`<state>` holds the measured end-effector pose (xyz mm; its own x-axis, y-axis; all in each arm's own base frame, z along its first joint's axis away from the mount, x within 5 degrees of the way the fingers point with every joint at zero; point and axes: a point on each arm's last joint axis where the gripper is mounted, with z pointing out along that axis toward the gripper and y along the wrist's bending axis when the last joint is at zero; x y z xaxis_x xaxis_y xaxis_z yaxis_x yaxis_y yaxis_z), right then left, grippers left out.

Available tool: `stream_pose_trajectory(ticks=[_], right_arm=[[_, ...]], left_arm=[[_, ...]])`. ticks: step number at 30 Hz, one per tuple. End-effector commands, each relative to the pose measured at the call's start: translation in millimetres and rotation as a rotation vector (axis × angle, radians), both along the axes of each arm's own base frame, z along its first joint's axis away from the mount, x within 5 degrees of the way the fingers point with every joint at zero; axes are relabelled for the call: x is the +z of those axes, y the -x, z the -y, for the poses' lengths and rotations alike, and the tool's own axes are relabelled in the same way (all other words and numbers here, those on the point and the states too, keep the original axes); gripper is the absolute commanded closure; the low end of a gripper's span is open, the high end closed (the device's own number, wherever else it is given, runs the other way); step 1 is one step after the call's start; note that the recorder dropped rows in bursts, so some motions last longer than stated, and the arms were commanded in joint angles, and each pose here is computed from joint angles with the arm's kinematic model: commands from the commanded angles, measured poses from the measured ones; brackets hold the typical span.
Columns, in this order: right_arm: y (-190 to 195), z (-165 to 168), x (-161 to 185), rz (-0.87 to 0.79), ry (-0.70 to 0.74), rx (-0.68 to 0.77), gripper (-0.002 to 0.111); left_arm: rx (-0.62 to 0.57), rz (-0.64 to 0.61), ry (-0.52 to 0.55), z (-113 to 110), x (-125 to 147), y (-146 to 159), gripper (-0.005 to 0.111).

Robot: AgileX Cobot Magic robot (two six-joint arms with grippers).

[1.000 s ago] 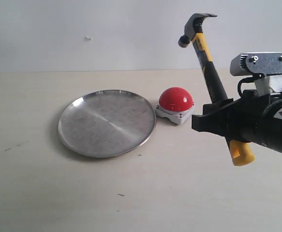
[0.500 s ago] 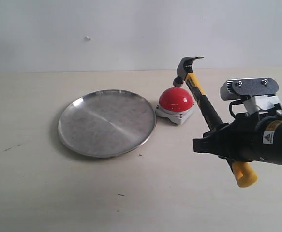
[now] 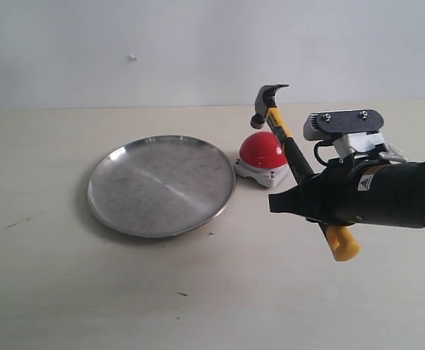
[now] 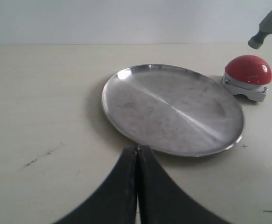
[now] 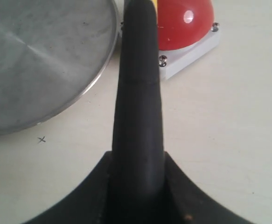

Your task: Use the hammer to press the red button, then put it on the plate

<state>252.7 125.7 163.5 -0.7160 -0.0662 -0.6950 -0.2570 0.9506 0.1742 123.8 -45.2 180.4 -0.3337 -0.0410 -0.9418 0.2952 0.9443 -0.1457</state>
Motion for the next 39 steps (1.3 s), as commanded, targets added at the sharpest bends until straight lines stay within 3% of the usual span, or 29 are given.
stream_pose_trajectory(ticks=[1,11,27,33,39], right_arm=[[-11,4,10,0.107,0.001,-0.063,0.108],[-11,5,15,0.131,0.009,-0.060,0.108],[11,7,146,0.417,-0.202,-0.003,0.108],[10,7,143,0.411,-0.192,0.002,0.108],[-4,-2,111,0.280,-0.142,0.022,0.108]], left_arm=[[0.009,0.003,0.011,-1,0,1,0.107],[0.009,0.003,0.011,-1,0,1,0.107],[0.009,0.003,0.011,-1,0,1,0.107],[0.009,0.003,0.011,-1,0,1,0.107],[0.009,0.003,0.011,-1,0,1,0.107]])
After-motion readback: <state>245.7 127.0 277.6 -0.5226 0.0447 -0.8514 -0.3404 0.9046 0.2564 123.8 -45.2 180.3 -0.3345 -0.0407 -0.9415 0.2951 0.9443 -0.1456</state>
